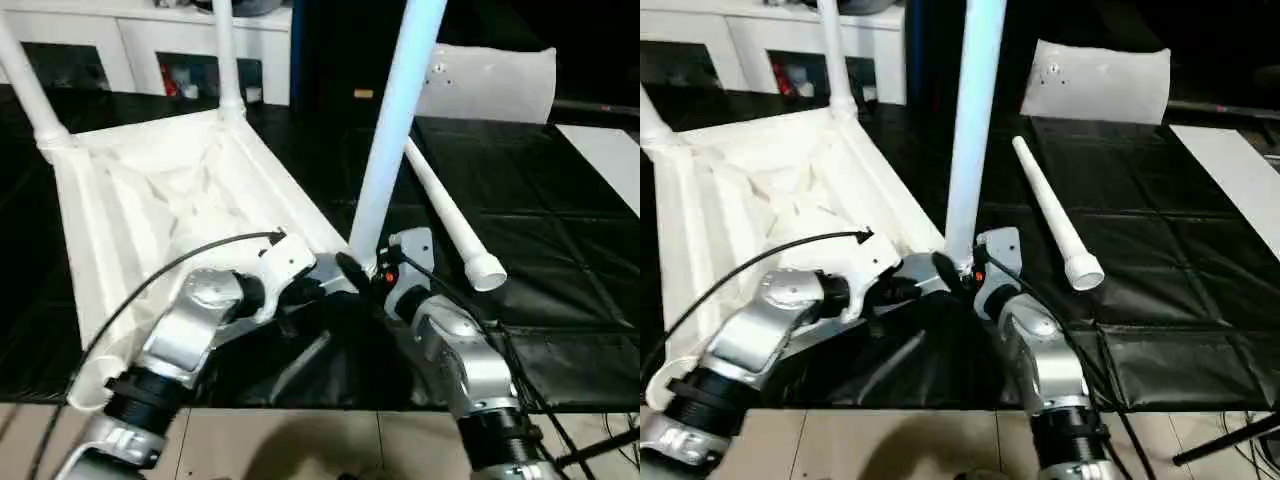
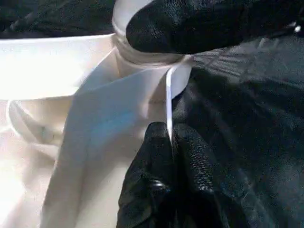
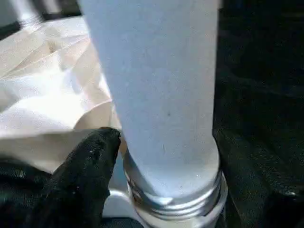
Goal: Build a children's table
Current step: Rotate leg to tighten
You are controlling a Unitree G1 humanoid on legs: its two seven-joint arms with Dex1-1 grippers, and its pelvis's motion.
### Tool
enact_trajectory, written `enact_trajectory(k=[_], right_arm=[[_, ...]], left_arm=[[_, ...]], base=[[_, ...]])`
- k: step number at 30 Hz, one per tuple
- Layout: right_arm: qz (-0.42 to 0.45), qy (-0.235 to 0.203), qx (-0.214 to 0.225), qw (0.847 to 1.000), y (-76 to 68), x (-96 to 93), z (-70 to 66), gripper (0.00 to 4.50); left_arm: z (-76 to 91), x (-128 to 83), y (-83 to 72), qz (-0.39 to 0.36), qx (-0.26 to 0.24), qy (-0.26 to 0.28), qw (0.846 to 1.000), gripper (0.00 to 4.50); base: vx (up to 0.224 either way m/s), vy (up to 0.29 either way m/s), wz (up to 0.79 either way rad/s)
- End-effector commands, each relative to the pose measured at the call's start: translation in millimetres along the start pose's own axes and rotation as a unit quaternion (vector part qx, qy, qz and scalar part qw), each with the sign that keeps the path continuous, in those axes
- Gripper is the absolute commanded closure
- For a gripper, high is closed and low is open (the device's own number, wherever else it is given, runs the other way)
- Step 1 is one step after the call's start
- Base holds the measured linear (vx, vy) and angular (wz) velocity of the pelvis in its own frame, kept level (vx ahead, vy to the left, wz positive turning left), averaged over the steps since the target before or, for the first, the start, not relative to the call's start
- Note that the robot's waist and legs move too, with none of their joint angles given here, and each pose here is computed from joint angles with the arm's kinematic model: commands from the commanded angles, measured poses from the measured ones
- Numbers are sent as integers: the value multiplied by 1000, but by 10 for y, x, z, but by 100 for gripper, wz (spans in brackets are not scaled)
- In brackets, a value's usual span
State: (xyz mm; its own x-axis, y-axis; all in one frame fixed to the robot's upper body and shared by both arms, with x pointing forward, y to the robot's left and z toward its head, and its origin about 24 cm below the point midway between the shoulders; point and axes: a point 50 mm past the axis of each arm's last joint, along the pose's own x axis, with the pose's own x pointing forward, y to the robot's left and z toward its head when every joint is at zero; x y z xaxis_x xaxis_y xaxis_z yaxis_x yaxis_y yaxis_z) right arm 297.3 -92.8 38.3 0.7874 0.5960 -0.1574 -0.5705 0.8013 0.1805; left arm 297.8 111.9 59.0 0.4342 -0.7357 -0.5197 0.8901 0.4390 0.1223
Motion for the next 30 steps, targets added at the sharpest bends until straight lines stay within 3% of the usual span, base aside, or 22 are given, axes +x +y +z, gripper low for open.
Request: enact_trajectory(k=[1, 4, 7, 9, 12, 17, 21, 30], right_arm=[[78, 8, -3, 997, 224, 66, -23, 63], [90, 0, -34, 995, -3, -63, 60, 43], [126, 1, -57, 990, -117, -164, 133, 15], [145, 4, -62, 987, -140, -198, 154, 2], [234, 23, -85, 968, -172, -319, 213, 2], [299, 35, -94, 949, -198, -380, 263, 2], [336, 49, -116, 933, -232, -398, 295, 18], [384, 78, -157, 906, -257, -349, 356, 106]], left_arm=[[-54, 76, -148, -54, 11, 9, 998, 450], [-145, -52, -98, -70, 17, 14, 997, 450], [-205, -152, -94, -101, 26, 20, 994, 450], [-225, -183, -90, -110, 28, 24, 993, 450], [-292, -268, -86, -155, 61, 36, 985, 450], [-300, -325, -76, -196, 74, 41, 977, 450], [-295, -362, -38, -223, 90, 51, 969, 450], [-280, -376, -4, -270, 122, 74, 952, 450]], base=[[0, 0, 0], [0, 0, 0], [0, 0, 0], [0, 0, 0], [0, 0, 0], [0, 0, 0], [0, 0, 0], [0, 0, 0]])
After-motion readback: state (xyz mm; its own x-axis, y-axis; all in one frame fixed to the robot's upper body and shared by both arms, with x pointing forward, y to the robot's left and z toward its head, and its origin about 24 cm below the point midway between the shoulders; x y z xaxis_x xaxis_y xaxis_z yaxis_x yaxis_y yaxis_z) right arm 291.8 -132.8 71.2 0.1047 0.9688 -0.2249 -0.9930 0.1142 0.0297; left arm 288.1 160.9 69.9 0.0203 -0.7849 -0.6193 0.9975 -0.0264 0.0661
